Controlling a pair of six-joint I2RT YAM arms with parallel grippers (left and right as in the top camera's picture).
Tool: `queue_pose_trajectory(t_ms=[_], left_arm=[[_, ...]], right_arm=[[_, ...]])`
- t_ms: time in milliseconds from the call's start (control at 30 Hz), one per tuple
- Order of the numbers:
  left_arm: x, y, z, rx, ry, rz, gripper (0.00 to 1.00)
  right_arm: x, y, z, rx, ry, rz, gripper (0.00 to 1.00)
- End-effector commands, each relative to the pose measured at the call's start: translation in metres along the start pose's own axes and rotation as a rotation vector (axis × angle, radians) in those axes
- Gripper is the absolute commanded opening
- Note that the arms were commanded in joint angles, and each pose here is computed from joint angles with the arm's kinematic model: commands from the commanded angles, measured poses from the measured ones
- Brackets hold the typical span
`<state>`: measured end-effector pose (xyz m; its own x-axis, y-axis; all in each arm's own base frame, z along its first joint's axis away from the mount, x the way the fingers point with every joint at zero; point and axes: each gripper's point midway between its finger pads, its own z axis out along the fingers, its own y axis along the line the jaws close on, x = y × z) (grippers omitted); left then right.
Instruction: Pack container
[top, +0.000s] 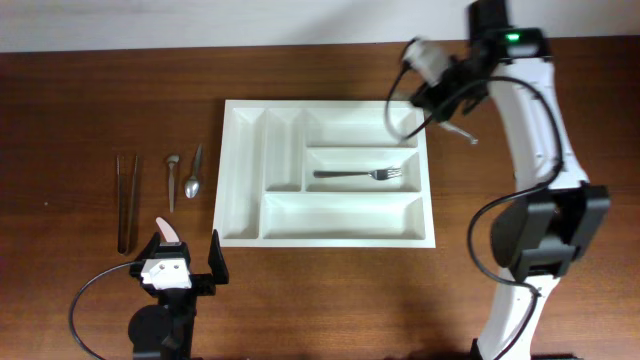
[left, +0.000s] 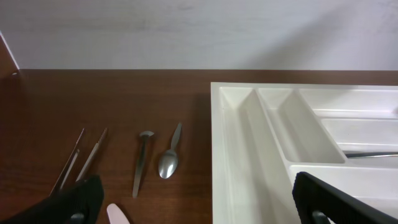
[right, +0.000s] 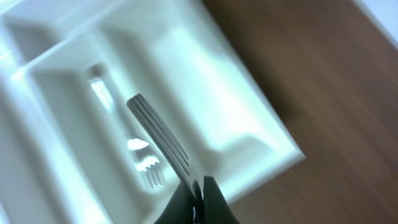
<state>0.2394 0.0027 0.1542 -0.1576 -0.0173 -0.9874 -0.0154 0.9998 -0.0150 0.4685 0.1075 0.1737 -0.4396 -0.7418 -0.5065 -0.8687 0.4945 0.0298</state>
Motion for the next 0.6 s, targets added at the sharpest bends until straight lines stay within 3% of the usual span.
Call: queue_pose_trajectory(t_ms=[0,333,567], left_arm=[[0.003,-0.003,0.001,0.014,-0.001,0.002,0.99],[0.003,-0.003,0.001,0.014,-0.001,0.002,0.99],[0.003,-0.003,0.001,0.014,-0.001,0.002,0.99]], right_arm=[[-0.014,0.030,0.013,-0.072,0.003,-0.260,0.04],[-0.007,0.097,0.080,-0.228,0.103,-0.345,0.04],[-0.005,0.116,0.108,-0.251,0.109,-0.365,0.04]])
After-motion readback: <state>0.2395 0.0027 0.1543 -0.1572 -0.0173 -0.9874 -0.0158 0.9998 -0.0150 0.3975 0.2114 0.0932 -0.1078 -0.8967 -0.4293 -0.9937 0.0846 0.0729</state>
